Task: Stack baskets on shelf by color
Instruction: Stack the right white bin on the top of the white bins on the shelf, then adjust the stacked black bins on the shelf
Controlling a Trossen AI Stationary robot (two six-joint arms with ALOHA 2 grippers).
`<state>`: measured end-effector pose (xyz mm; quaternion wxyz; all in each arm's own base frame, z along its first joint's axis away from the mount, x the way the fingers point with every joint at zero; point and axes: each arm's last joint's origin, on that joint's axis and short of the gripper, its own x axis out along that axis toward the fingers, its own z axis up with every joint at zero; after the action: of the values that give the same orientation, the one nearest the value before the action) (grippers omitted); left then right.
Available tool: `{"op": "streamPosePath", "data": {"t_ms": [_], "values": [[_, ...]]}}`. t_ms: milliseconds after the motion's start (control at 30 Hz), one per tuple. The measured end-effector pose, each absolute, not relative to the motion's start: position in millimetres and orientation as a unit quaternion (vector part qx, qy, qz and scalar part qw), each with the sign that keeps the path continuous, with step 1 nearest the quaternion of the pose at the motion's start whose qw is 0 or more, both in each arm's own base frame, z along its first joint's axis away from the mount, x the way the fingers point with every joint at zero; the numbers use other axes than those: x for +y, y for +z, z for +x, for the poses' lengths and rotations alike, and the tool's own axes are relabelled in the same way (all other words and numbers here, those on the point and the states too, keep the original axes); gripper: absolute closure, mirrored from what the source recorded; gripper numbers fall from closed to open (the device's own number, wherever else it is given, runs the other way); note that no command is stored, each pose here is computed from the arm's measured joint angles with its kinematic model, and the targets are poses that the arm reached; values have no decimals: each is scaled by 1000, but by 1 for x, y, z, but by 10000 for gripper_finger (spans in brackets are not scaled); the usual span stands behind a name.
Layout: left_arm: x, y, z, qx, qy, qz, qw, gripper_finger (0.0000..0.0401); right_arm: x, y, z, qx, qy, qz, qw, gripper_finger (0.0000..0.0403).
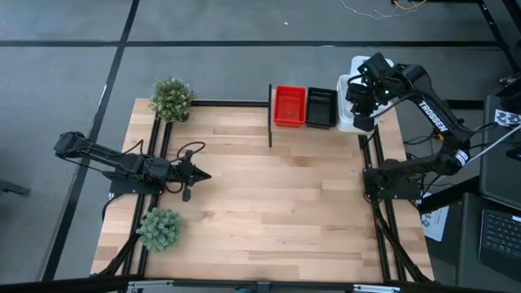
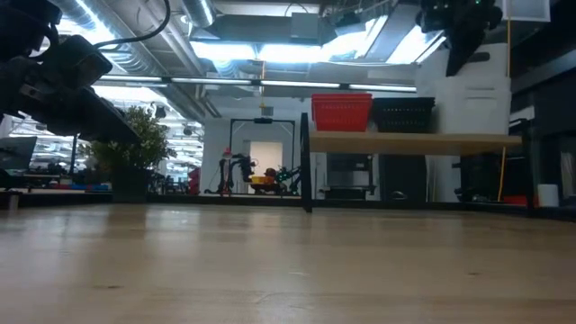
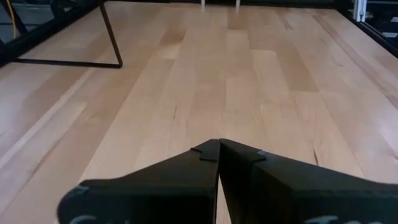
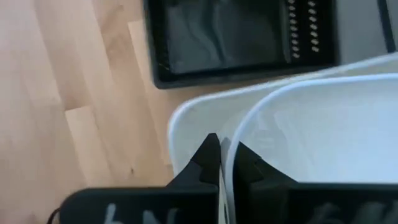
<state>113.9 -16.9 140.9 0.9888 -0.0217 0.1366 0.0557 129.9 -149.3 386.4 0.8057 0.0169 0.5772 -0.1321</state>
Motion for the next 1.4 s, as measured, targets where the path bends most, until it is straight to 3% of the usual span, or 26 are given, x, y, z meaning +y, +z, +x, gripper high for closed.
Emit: {"op": "streamPosePath", "data": {"t_ms": [700, 1200, 1400], "values": [[-17, 141, 114, 137, 57, -24, 989, 401, -142, 384, 130, 575, -89, 52, 812, 401], [-17, 141, 114, 137, 57, -37, 988, 401, -143, 387, 130, 567, -131, 95, 808, 302], [-17, 141, 114, 137, 57, -38, 988, 401, -137, 411, 125, 533, -177, 123, 818, 291]]}}
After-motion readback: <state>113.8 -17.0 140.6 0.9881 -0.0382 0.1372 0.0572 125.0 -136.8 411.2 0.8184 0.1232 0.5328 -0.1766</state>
